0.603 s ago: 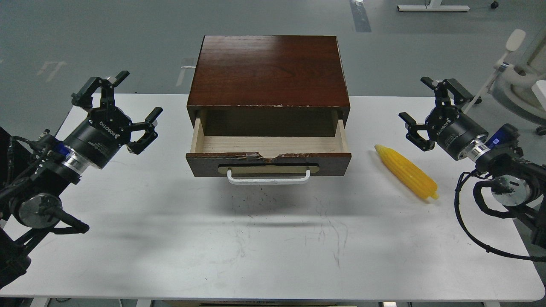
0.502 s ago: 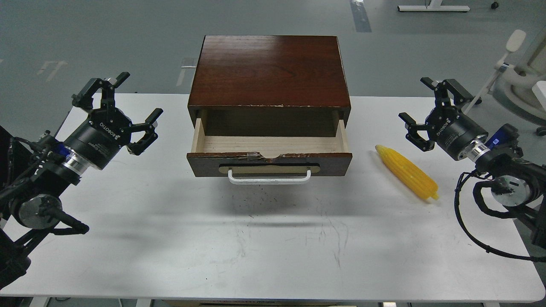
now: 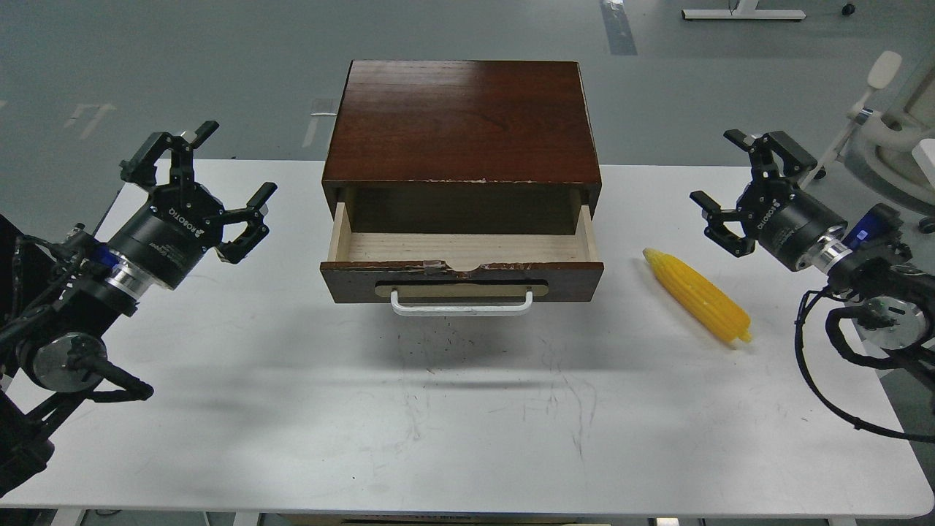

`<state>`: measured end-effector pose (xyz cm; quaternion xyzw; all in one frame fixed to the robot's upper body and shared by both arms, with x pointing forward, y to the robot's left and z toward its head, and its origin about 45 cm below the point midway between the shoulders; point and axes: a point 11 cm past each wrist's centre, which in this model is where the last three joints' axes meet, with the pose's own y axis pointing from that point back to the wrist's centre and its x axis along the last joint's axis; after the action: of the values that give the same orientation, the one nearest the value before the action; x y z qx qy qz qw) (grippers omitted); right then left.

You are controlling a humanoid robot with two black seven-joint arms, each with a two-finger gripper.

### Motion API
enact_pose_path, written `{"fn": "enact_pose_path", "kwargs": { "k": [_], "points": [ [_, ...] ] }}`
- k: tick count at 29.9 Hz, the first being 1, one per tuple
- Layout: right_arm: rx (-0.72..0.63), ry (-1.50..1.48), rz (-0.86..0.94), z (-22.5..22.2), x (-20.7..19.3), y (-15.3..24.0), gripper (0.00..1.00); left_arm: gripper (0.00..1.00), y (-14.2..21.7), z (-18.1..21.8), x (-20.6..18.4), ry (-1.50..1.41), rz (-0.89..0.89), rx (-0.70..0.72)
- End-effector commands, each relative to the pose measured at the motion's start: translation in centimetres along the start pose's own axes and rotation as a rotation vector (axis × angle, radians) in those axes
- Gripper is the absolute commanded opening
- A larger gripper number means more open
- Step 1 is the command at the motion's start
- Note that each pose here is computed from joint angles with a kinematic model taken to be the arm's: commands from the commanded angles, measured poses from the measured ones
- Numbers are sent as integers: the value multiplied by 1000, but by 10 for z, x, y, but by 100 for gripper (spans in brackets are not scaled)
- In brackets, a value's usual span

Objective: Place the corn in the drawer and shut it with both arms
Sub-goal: 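Move the right gripper outward and lower it beside the yellow corn, then close the right gripper around the yellow corn cob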

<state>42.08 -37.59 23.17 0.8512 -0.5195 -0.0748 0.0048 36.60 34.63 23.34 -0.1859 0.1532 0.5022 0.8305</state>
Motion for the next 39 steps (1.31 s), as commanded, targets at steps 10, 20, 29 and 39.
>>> {"fn": "enact_pose_path", "kwargs": {
  "k": [10, 20, 29, 39],
  "points": [
    [-352, 862, -260, -43, 17, 14, 100, 99, 0, 5, 1, -13, -1, -2],
    [-656, 1271, -463, 34, 25, 39, 100, 99, -1, 4, 1, -11, -2, -1],
    [-680, 1328, -513, 60, 17, 28, 100, 99, -1, 2, -1, -6, -5, -2],
    [-685, 1330, -560, 83, 4, 21, 99, 99, -2, 1, -1, -3, -6, -1]
  ]
}}
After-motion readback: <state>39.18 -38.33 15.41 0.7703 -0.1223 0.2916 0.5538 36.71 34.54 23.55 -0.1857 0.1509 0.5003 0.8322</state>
